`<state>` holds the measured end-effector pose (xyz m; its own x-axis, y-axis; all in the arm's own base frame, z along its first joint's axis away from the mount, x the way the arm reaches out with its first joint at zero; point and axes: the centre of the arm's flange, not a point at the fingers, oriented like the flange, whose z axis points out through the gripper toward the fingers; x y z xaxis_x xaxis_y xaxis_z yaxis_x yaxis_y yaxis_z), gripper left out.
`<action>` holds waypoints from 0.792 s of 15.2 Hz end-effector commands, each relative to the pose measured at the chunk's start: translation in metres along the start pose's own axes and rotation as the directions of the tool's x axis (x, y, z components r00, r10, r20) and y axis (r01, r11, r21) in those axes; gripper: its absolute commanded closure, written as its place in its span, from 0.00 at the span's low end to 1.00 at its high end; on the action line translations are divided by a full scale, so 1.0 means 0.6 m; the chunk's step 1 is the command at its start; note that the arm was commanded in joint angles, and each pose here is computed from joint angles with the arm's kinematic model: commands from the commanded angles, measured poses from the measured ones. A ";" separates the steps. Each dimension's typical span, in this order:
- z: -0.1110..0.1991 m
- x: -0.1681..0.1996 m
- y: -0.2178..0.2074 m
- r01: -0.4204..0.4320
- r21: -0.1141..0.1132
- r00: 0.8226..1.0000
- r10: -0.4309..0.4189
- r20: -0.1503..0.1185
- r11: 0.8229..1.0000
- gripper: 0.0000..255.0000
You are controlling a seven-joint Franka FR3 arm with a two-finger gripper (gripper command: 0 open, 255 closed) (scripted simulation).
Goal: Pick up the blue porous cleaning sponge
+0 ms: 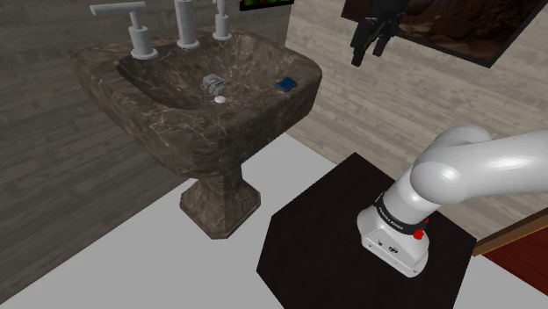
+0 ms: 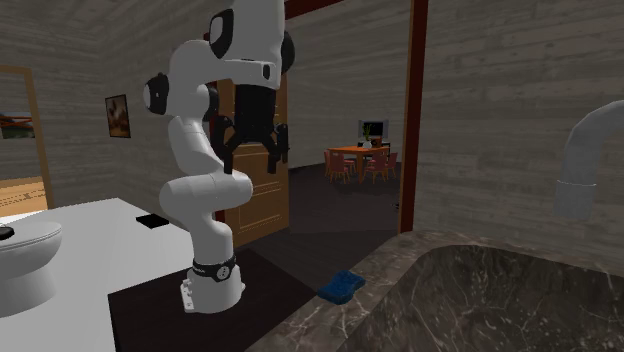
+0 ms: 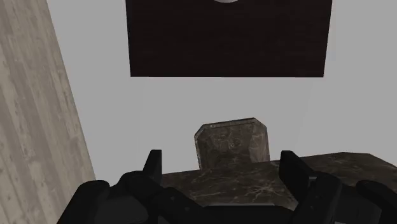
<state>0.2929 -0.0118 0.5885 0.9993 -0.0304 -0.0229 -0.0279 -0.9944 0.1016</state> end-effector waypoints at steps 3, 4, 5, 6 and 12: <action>0.020 0.030 -0.021 -0.088 0.017 0.996 0.088 0.004 0.996 0.00; 0.030 0.046 -0.030 -0.131 0.026 0.991 0.131 0.006 0.991 0.00; 0.040 0.063 -0.039 -0.175 0.034 0.985 0.174 0.009 0.984 0.00; 0.050 0.079 -0.048 -0.218 0.042 0.976 0.217 0.012 0.975 0.00; 0.108 0.185 -0.083 -0.464 0.088 0.886 0.462 0.038 0.881 0.00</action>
<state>0.3935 0.0264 0.5249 0.8948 -0.4464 -0.0113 -0.4461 -0.8947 0.0226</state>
